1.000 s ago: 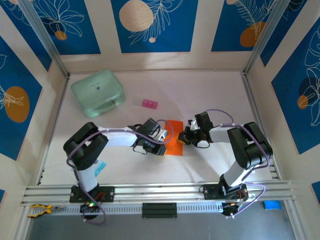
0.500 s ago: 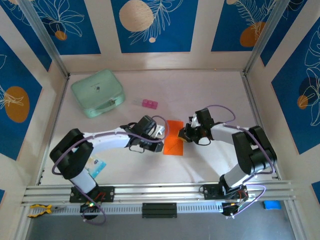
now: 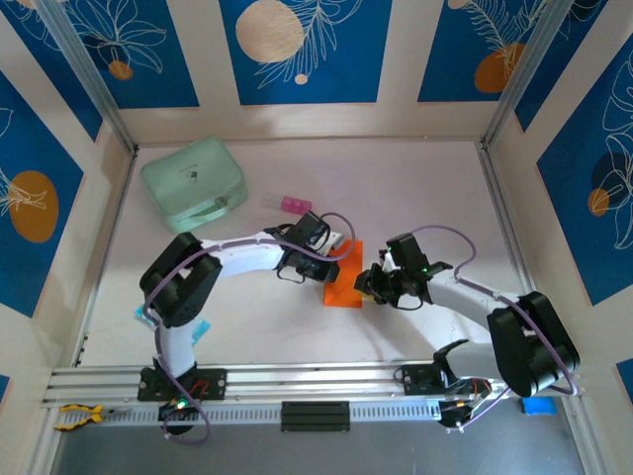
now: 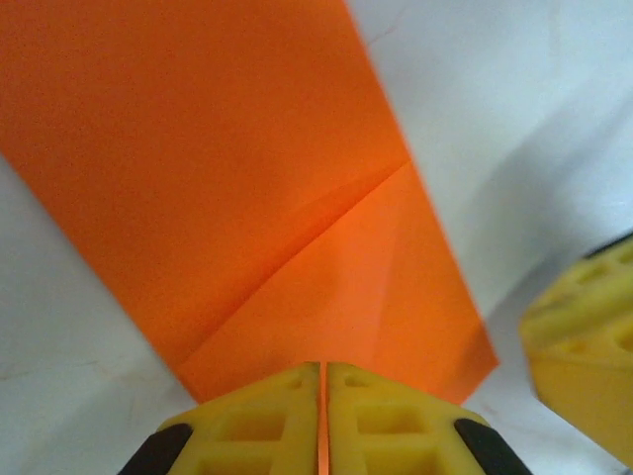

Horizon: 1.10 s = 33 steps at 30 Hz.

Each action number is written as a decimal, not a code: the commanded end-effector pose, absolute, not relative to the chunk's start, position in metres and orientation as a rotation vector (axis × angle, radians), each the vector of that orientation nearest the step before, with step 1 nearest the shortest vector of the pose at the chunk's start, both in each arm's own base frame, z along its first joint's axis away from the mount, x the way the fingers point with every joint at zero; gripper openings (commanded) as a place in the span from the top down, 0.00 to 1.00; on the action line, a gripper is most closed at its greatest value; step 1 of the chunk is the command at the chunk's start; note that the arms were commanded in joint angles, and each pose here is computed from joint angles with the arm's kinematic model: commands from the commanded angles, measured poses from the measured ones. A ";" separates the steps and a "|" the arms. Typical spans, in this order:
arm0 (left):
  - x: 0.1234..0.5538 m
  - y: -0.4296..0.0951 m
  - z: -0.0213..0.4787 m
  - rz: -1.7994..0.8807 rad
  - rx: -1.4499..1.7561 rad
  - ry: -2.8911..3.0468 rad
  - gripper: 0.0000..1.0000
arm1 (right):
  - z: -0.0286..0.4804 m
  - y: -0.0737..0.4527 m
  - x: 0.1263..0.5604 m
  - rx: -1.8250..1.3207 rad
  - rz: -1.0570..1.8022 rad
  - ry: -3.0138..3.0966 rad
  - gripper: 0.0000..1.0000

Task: Fold a paper plane with a square sheet of paper (pick it up from the middle)
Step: Turn over the paper at the center of the table.

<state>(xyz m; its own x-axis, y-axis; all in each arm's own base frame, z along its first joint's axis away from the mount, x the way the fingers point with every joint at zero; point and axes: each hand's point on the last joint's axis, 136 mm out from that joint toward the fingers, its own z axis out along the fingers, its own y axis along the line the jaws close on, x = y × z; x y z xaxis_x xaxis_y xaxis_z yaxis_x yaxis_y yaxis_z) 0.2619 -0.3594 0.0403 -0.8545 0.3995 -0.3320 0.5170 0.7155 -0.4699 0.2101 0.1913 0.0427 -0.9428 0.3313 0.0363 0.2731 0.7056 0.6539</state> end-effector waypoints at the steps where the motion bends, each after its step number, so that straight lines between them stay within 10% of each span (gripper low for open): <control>1: 0.261 -0.348 0.023 -0.760 0.769 2.768 0.89 | 0.036 0.190 0.196 0.577 1.026 2.863 0.71; 33: 0.238 -0.332 -0.006 -0.767 0.723 2.845 0.92 | 0.029 0.214 0.219 0.550 1.101 2.805 0.56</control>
<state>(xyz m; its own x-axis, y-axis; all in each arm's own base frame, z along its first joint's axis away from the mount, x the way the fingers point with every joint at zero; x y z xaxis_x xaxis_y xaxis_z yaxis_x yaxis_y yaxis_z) 0.2558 -0.3539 0.0203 -0.8533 0.4030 -0.3308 0.5195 0.7111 -0.4739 0.2129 0.2089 0.0251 -0.9316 0.3584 0.0610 0.3107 0.6976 0.6456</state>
